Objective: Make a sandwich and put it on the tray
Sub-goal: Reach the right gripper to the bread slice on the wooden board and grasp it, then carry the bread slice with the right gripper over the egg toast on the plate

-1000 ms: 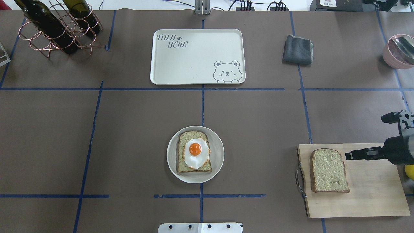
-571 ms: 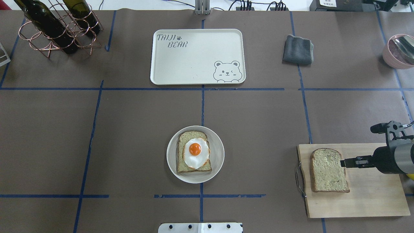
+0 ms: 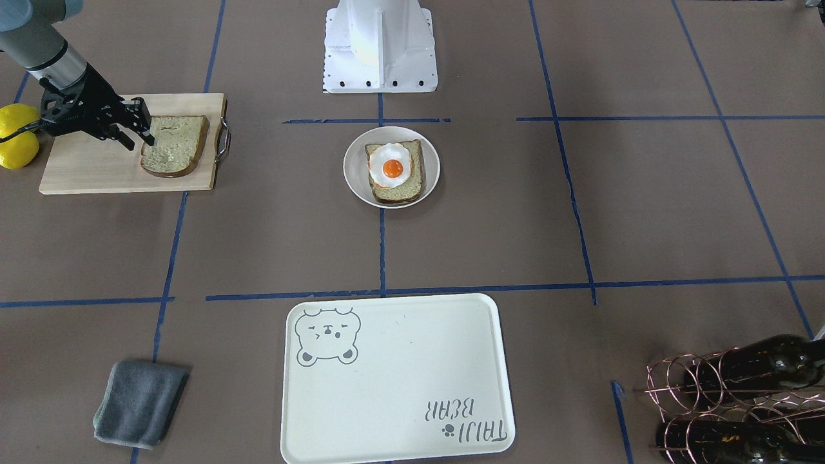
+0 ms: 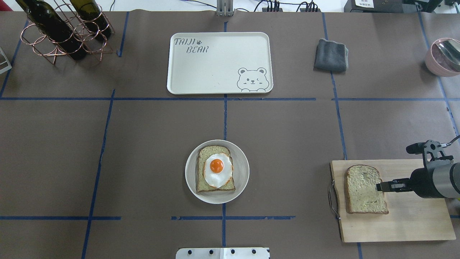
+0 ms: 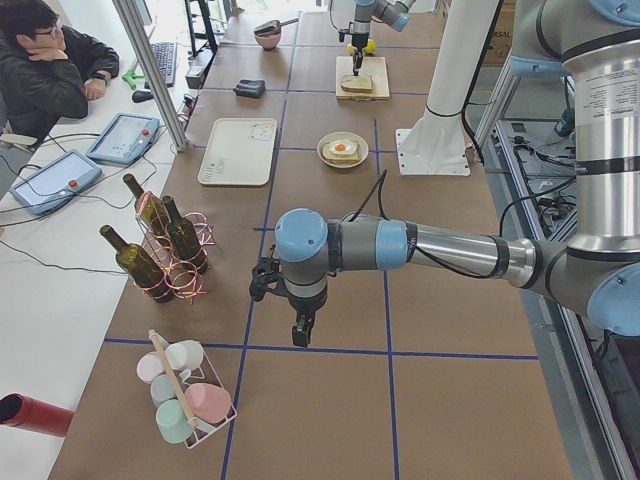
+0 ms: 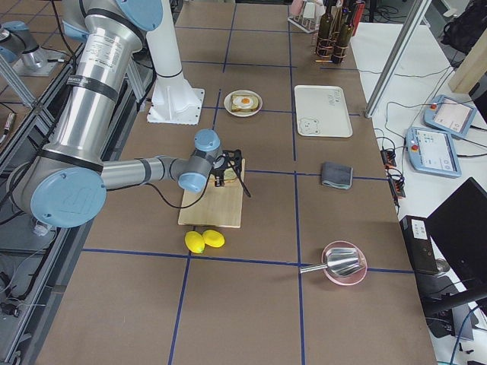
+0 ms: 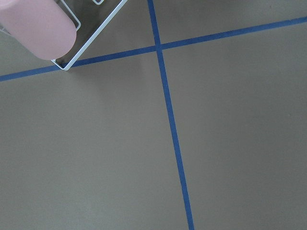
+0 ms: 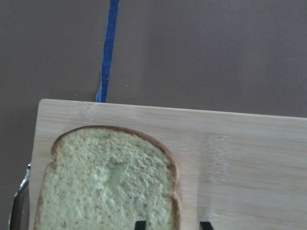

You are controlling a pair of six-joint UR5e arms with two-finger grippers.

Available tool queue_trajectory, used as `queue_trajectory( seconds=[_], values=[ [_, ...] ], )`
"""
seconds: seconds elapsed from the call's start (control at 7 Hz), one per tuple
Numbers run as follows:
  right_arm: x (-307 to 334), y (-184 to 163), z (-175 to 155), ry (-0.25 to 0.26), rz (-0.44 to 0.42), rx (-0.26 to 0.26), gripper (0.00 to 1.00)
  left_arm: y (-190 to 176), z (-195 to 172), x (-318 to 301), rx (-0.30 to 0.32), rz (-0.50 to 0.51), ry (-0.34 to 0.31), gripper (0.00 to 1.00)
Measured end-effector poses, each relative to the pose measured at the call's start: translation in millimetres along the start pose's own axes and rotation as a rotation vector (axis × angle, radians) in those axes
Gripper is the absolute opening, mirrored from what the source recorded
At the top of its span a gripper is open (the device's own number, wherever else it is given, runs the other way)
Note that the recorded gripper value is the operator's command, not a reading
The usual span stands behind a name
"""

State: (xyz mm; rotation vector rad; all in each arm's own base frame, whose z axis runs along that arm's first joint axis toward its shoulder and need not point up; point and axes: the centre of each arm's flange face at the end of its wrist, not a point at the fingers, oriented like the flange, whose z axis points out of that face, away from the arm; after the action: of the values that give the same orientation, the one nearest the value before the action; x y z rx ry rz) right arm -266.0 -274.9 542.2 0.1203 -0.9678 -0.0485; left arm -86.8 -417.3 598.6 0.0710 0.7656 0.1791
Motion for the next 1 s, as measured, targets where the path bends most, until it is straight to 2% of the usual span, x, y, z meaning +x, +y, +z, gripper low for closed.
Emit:
queue_trajectory(
  seconds=[0.29, 0.43, 1.0],
  values=[
    [-0.3, 2.1, 4.2, 0.002, -0.004, -0.009, 0.21, 0.1, -0.3, -0.1, 0.001, 0.0, 0.0, 1.0],
    [-0.7, 2.6, 4.9, 0.001, -0.005, -0.011, 0.0, 0.1, -0.5, -0.3, 0.001, -0.001, 0.0, 1.0],
    [-6.5, 2.2, 3.5, -0.01, -0.013, -0.01, 0.0, 0.2, -0.5, -0.4, 0.001, -0.001, -0.002, 1.0]
  ],
)
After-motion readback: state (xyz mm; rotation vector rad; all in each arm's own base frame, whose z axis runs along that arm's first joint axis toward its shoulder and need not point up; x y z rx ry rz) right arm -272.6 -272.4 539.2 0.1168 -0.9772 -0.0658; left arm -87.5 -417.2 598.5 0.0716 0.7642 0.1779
